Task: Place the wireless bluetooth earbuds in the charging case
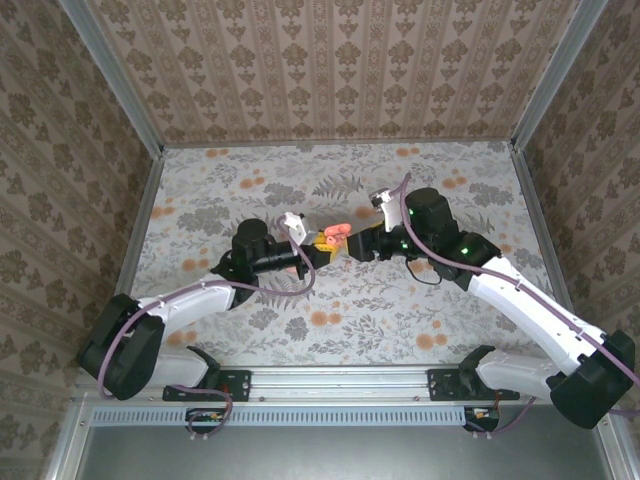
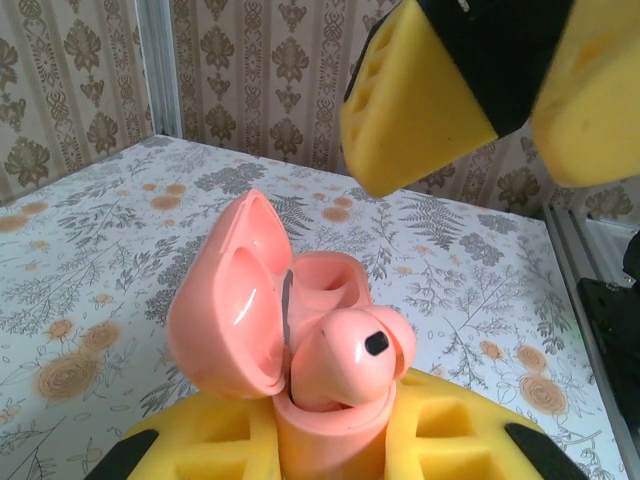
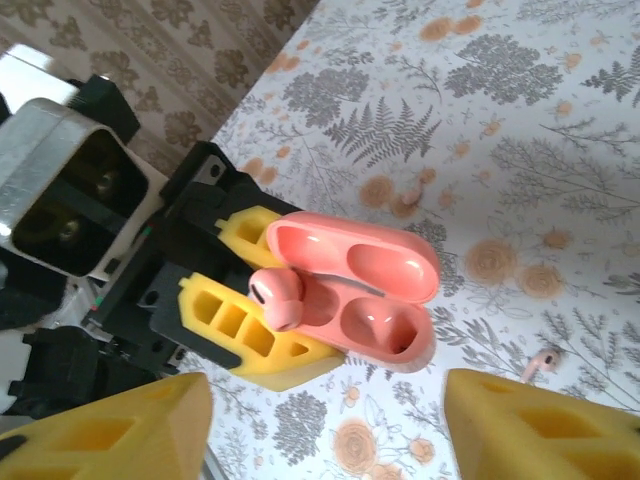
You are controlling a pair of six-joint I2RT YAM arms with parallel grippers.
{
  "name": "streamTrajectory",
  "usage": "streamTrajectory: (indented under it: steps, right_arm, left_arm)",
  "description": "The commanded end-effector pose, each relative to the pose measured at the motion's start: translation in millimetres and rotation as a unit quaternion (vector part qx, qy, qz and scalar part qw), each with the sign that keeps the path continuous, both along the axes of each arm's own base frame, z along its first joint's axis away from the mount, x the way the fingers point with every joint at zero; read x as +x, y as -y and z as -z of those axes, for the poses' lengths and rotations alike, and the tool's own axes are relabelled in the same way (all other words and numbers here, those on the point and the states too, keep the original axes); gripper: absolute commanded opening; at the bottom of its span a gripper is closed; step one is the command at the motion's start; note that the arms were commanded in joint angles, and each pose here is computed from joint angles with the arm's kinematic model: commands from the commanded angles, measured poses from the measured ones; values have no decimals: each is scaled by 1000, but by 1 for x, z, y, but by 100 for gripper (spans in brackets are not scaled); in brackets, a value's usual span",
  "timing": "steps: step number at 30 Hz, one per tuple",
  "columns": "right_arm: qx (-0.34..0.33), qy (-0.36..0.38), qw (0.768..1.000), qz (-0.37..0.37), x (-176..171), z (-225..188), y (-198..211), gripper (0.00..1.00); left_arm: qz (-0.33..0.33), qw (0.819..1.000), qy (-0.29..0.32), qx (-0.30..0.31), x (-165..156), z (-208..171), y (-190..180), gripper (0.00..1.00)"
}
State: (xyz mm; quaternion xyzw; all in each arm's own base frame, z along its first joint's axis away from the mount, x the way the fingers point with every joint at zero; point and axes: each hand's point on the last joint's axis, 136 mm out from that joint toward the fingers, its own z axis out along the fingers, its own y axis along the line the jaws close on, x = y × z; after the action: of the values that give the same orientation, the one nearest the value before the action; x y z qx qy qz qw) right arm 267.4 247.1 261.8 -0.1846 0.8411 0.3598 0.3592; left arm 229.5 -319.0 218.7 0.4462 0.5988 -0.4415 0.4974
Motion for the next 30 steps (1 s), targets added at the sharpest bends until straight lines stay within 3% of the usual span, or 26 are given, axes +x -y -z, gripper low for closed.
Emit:
streamTrajectory:
  steps: [1, 12, 30]
  right_arm:
    - [1, -8, 999, 35, 0, -1, 11, 70]
    - [-13, -18, 999, 37, 5, 9, 4, 77]
    - [-26, -37, 999, 1, 7, 23, -17, 78]
  left_arm:
    - [6, 1000, 23, 14, -5, 2, -1, 19]
    - [9, 1000, 23, 14, -6, 1, 1, 19]
    - [10, 1000, 24, 12, -7, 0, 3, 19]
